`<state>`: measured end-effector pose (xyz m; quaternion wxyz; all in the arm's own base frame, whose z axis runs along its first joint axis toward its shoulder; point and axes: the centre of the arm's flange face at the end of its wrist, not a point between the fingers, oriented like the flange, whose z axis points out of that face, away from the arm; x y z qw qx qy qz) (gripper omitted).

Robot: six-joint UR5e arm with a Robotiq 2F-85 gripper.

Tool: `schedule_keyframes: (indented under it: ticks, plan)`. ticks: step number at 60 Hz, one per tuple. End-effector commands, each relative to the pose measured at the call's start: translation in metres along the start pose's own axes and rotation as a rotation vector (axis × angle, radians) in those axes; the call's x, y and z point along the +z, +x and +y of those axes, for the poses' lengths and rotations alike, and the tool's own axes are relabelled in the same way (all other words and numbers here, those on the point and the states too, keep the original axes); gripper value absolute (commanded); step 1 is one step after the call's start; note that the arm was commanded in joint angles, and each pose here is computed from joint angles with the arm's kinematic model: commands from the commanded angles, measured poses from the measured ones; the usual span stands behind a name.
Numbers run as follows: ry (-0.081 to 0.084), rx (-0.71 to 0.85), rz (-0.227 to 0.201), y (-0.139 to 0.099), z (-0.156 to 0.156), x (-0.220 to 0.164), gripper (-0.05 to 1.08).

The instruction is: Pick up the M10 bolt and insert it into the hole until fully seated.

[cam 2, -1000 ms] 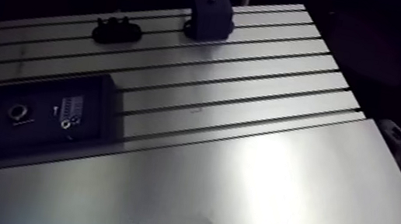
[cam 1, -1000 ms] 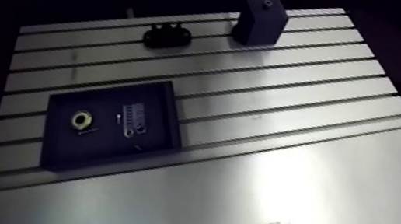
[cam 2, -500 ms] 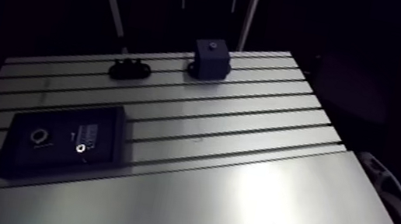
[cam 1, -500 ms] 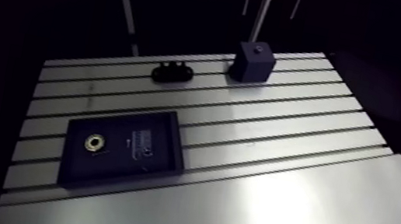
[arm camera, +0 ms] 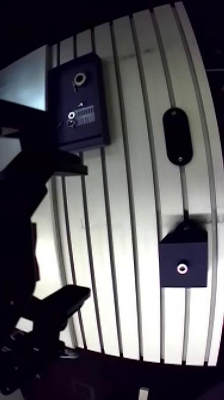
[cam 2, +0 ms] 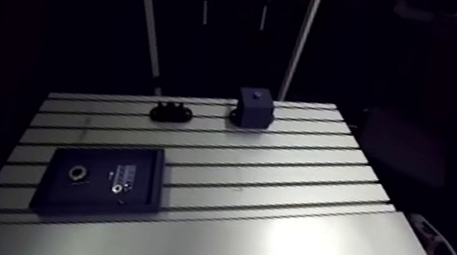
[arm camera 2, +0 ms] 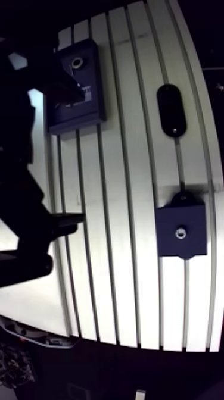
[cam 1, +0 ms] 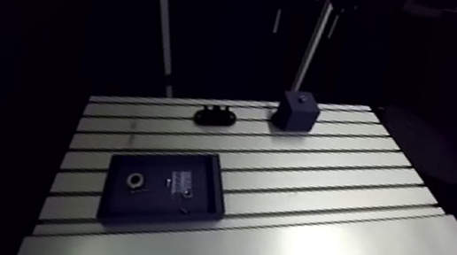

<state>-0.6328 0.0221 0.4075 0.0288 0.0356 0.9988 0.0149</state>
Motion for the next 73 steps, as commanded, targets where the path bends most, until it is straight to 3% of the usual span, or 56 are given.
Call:
schedule_keyframes:
  ticks: [1, 15, 27, 73]
  plan:
    - [0.009, -0.101, 0.102, -0.09, -0.089, -0.089, 0.01]
    - [0.007, -0.113, 0.111, -0.105, -0.098, -0.098, 0.01]
    - [0.015, -0.114, 0.065, -0.115, -0.099, -0.082, 0.01]
    - [0.019, -0.121, 0.064, -0.11, -0.097, -0.083, 0.01]
